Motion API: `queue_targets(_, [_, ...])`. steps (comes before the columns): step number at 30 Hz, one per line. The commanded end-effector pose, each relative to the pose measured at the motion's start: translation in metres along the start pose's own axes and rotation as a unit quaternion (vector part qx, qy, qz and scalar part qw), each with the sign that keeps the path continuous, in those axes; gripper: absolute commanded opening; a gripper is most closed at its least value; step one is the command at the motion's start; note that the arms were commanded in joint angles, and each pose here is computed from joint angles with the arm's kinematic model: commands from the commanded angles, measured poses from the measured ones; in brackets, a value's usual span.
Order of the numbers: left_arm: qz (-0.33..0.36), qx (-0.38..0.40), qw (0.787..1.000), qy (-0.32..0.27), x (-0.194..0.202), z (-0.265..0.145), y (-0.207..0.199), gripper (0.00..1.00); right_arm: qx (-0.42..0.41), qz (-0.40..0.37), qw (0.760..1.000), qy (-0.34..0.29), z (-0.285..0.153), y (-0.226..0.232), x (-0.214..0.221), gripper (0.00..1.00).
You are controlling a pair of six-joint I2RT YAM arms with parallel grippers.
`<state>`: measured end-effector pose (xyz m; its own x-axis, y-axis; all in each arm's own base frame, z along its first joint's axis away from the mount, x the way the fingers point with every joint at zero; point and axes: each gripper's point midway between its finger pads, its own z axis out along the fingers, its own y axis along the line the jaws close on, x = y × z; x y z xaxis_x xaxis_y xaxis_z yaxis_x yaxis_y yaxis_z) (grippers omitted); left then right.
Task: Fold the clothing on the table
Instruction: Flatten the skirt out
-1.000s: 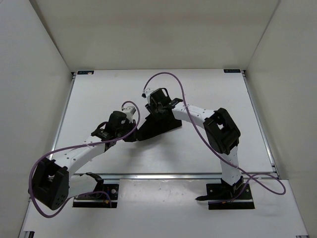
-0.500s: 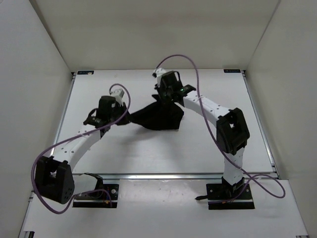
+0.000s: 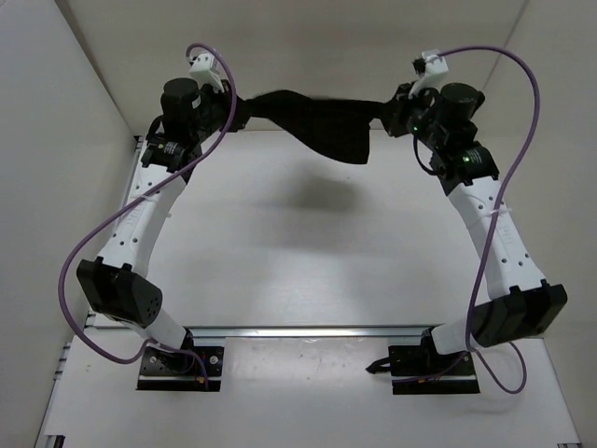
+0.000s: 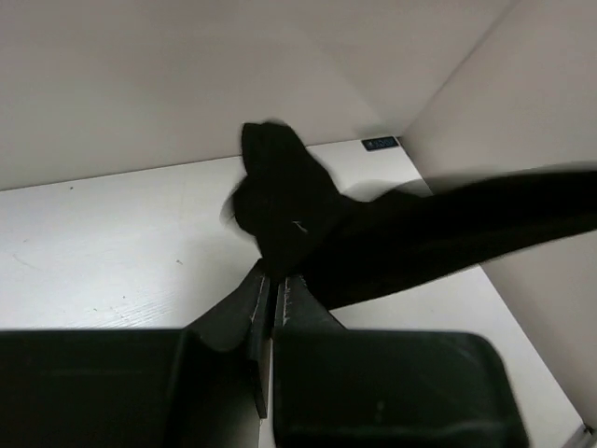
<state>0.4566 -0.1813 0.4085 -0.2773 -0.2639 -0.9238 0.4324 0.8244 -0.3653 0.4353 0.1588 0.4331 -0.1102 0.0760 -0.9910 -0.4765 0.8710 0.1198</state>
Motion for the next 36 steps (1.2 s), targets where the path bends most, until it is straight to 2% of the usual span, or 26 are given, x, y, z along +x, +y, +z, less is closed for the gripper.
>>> queue_targets(1, [0.005,-0.105,0.994,0.023,0.028,-0.004,0.054,0.00,0.094,0.001,0.995,0.028,-0.025,-0.059,0.035,0.00])
queue_targets(2, [-0.002,-0.103,0.994,0.034,0.044,-0.003,0.052,0.00,0.087,0.003,0.996,0.038,-0.026,-0.056,0.049,0.00])
queue_targets(3, [0.003,-0.097,0.995,0.025,0.040,-0.007,0.044,0.00,0.087,0.003,0.996,0.038,-0.030,-0.054,0.050,0.00])
queue_targets(9, [-0.009,-0.094,0.992,0.085,0.104,-0.015,0.042,0.00,0.071,0.017,0.993,0.088,-0.039,-0.045,0.100,0.00])
queue_targets(10, [-0.004,-0.101,0.991,0.082,0.104,-0.020,0.044,0.00,0.073,0.016,0.993,0.097,-0.039,-0.047,0.108,0.00])
queue_targets(11, [-0.006,-0.106,0.989,0.102,0.122,-0.021,0.046,0.00,0.071,0.016,0.992,0.104,-0.040,-0.046,0.116,0.00])
queue_targets(14, [-0.020,-0.110,0.988,0.105,0.132,-0.022,0.056,0.00,0.064,0.028,0.989,0.126,-0.036,-0.050,0.140,0.00])
queue_targets(17, [-0.014,-0.118,0.989,0.091,0.116,-0.014,0.062,0.00,0.060,0.027,0.990,0.123,-0.024,-0.056,0.129,0.00])
queue_targets(18, [-0.008,-0.116,0.991,0.072,0.096,-0.009,0.059,0.00,0.056,0.021,0.992,0.109,-0.015,-0.056,0.113,0.00])
queue_targets(19, [0.000,-0.113,0.992,0.053,0.074,-0.002,0.055,0.00,0.054,0.012,0.994,0.090,-0.006,-0.061,0.092,0.00])
queue_targets(20, [0.003,-0.119,0.991,0.057,0.073,0.006,0.060,0.00,0.052,0.011,0.995,0.083,0.001,-0.061,0.080,0.00])
queue_targets(23, [0.018,-0.104,0.994,-0.019,-0.008,0.023,0.045,0.00,0.043,-0.013,0.999,-0.003,0.013,-0.065,-0.020,0.00])
queue_targets(24, [0.026,-0.100,0.994,-0.031,-0.022,0.025,0.040,0.00,0.042,-0.010,0.999,0.000,0.022,-0.070,-0.023,0.00])
queue_targets(26, [0.039,-0.094,0.992,-0.080,-0.070,0.026,0.026,0.00,0.039,-0.033,0.997,-0.056,0.018,-0.064,-0.076,0.00])
queue_targets(30, [0.056,-0.072,0.985,-0.149,-0.113,0.004,0.000,0.00,0.043,-0.047,0.993,-0.095,-0.004,-0.059,-0.110,0.00])
queue_targets(32, [0.066,-0.076,0.986,-0.134,-0.085,0.001,0.003,0.00,0.055,-0.054,0.995,-0.065,-0.005,-0.066,-0.083,0.00])
queue_targets(33, [0.067,-0.074,0.983,-0.155,-0.094,-0.015,-0.002,0.00,0.064,-0.055,0.995,-0.060,-0.010,-0.068,-0.077,0.00])
queue_targets(34, [0.062,-0.083,0.988,-0.118,-0.056,-0.009,0.010,0.00,0.063,-0.047,0.996,-0.041,-0.016,-0.066,-0.056,0.00])
queue_targets(35, [0.061,-0.082,0.989,-0.105,-0.034,-0.016,0.010,0.00,0.062,-0.036,0.997,-0.021,-0.021,-0.064,-0.028,0.00])
queue_targets(36, [0.055,-0.079,0.992,-0.085,-0.007,-0.026,0.012,0.00,0.067,-0.022,0.997,0.021,-0.019,-0.070,0.021,0.00])
